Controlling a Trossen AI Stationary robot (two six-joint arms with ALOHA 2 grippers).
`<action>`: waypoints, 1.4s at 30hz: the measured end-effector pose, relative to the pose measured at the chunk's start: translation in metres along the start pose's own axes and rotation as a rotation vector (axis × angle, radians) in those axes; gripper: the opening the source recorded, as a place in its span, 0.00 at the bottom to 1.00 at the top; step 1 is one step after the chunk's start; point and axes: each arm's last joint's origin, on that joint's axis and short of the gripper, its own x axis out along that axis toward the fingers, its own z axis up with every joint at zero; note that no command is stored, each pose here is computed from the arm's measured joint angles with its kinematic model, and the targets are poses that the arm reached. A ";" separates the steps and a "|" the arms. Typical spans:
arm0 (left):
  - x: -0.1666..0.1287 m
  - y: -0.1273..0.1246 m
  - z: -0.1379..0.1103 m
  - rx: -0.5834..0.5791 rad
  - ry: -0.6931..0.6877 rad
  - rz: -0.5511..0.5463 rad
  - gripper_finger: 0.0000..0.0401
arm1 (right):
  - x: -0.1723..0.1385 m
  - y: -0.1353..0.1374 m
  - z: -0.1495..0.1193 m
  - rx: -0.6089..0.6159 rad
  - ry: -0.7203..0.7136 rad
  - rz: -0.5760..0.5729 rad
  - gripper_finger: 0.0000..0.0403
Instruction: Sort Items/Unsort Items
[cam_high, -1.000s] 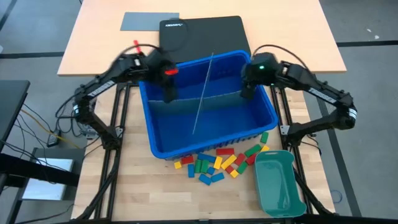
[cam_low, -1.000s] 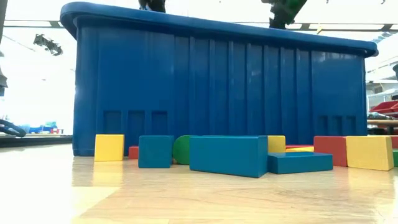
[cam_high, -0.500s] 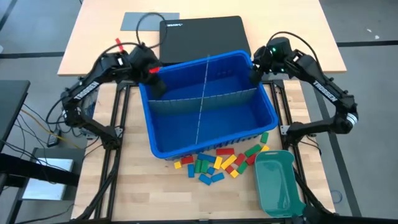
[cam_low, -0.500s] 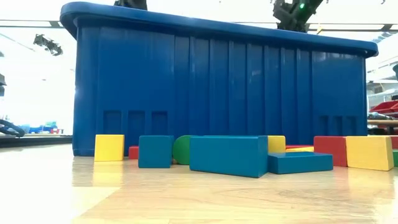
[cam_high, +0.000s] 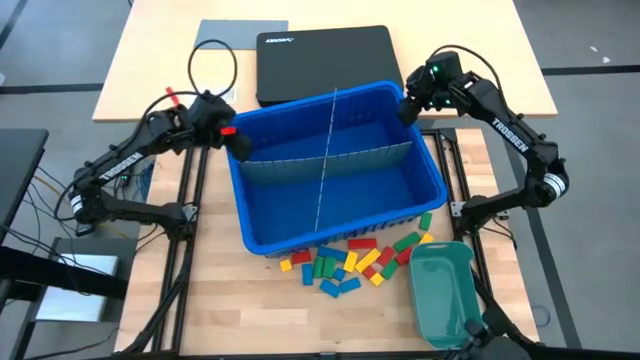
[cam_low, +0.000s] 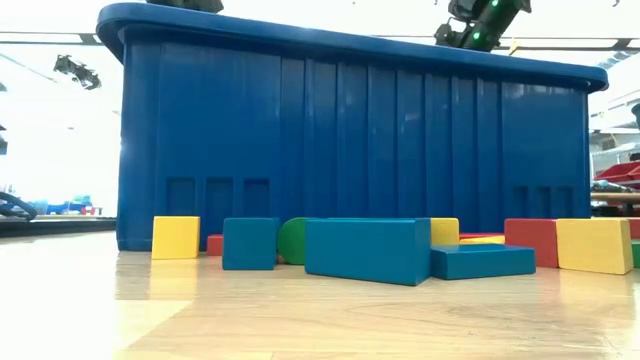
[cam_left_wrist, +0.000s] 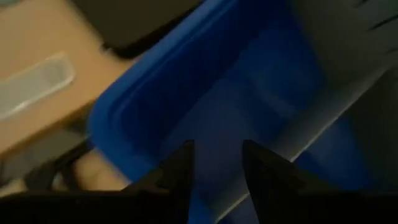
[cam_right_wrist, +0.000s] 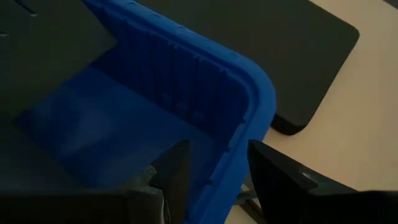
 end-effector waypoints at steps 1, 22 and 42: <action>0.000 0.002 -0.003 -0.006 0.025 0.019 0.37 | 0.002 -0.001 0.000 0.002 0.000 -0.003 0.42; 0.045 0.005 -0.028 -0.057 0.248 0.155 0.66 | 0.035 -0.033 -0.009 0.152 0.078 -0.010 0.58; 0.070 0.005 -0.016 -0.020 0.064 0.077 0.57 | 0.080 -0.044 -0.025 0.289 0.228 0.092 0.41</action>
